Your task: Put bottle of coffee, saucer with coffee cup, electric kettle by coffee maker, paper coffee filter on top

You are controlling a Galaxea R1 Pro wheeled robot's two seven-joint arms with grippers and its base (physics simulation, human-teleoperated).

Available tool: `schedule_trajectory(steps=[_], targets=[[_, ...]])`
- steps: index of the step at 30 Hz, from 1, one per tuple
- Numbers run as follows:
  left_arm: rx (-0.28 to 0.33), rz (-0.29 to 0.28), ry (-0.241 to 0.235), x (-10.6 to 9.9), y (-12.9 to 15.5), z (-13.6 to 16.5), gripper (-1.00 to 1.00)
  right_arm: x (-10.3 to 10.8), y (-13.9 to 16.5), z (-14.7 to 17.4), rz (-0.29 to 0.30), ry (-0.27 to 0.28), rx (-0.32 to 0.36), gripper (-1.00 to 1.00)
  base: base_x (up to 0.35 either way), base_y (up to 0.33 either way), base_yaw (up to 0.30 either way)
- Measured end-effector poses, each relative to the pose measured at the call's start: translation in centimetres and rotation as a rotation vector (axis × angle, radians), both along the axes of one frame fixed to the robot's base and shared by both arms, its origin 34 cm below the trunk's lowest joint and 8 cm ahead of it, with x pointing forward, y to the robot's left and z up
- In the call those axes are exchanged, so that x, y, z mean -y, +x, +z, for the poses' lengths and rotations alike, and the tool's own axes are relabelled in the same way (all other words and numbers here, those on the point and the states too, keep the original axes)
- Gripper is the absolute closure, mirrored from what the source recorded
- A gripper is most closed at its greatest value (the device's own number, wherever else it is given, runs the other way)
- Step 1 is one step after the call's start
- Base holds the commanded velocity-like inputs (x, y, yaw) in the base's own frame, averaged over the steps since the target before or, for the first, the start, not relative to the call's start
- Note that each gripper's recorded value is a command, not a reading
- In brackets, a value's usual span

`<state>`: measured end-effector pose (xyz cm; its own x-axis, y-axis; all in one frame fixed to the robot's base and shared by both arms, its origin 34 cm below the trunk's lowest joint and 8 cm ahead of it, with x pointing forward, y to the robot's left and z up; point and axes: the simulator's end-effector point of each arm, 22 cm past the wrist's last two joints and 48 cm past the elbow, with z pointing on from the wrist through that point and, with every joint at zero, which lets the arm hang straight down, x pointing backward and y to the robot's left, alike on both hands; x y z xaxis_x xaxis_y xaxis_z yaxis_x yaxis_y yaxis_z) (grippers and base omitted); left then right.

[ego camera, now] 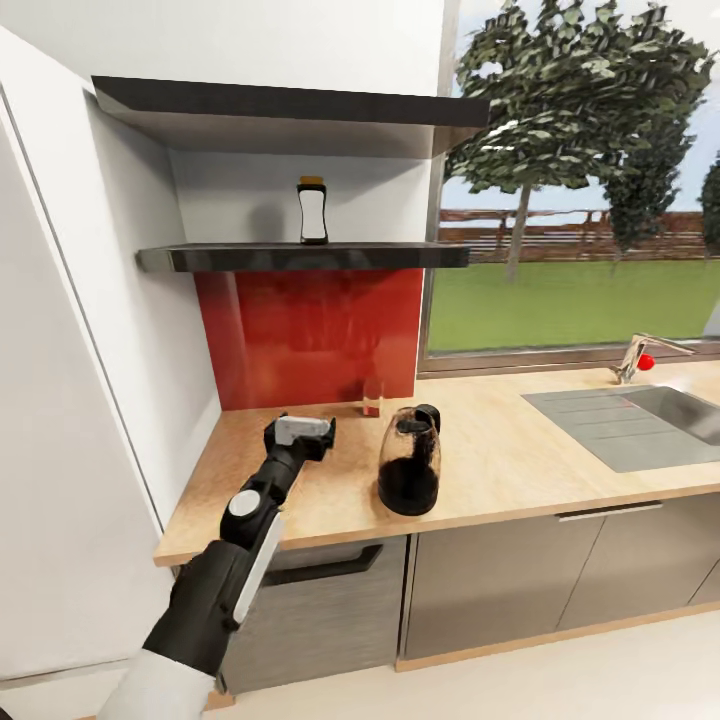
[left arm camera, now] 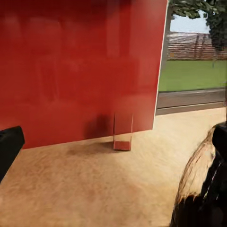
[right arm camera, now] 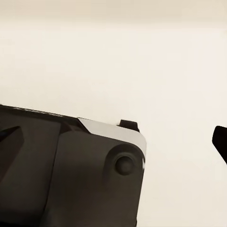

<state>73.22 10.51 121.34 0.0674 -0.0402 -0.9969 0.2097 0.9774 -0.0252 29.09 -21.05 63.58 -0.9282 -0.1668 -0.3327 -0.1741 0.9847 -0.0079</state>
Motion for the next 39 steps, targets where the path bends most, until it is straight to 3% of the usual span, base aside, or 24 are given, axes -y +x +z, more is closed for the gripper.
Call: schedule_trajectory(steps=[2,5,7,11,15,17,22,23,27,33,34,39], targets=[[0.013,0.016,0.007,-0.2,0.7,3.9,-1.0,0.0,0.0,0.0,0.0,0.0,0.0,-1.0,0.0,0.0,0.0],[0.012,0.061,0.014,-1.1,1.2,6.8,-1.0,0.0,0.0,0.0,0.0,0.0,0.0,-1.0,0.0,0.0,0.0],[0.019,0.102,0.023,-2.0,1.4,10.2,-1.0,0.0,-0.2,0.0,0.0,0.0,-0.004,-1.0,0.0,0.0,0.0],[0.016,0.132,0.05,-2.7,2.1,14.5,-1.0,0.0,-0.4,-0.1,0.001,-0.001,-0.008,-1.0,0.0,0.0,0.0],[0.09,0.161,0.056,-3.0,3.1,21.2,-1.0,0.0,-0.4,-0.1,0.002,-0.002,-0.009,-1.0,0.0,0.0,0.0],[0.099,0.172,0.059,-3.1,3.5,22.6,-1.0,0.0,-0.4,-0.1,0.002,-0.002,-0.009,-1.0,0.0,0.0,0.0],[0.05,0.222,0.119,-3.3,7.2,26.5,-1.0,0.0,-0.4,-0.1,0.002,-0.002,-0.009,-1.0,0.0,0.0,0.0],[-0.014,0.245,0.165,-3.6,10.2,27.5,-1.0,0.1,-0.4,-0.1,0.0,-0.002,-0.01,-1.0,0.0,0.0,0.0],[-0.02,0.283,0.198,-4.5,12.2,32.0,-1.0,0.1,-0.4,-0.1,0.0,-0.001,-0.009,-1.0,0.0,0.0,0.0],[-0.013,0.31,0.208,-5.4,12.6,35.6,-1.0,0.1,-0.4,-0.1,0.0,-0.001,-0.009,-1.0,0.0,0.0,0.0],[-0.004,0.312,0.202,-5.6,12.5,37.8,-1.0,0.0,-0.3,-0.1,0.0,-0.001,-0.008,-1.0,0.0,0.0,0.0],[0.029,0.303,0.17,-5.5,11.4,42.0,-1.0,0.1,-0.3,-0.1,0.0,-0.002,-0.007,-1.0,0.0,0.0,0.0]])
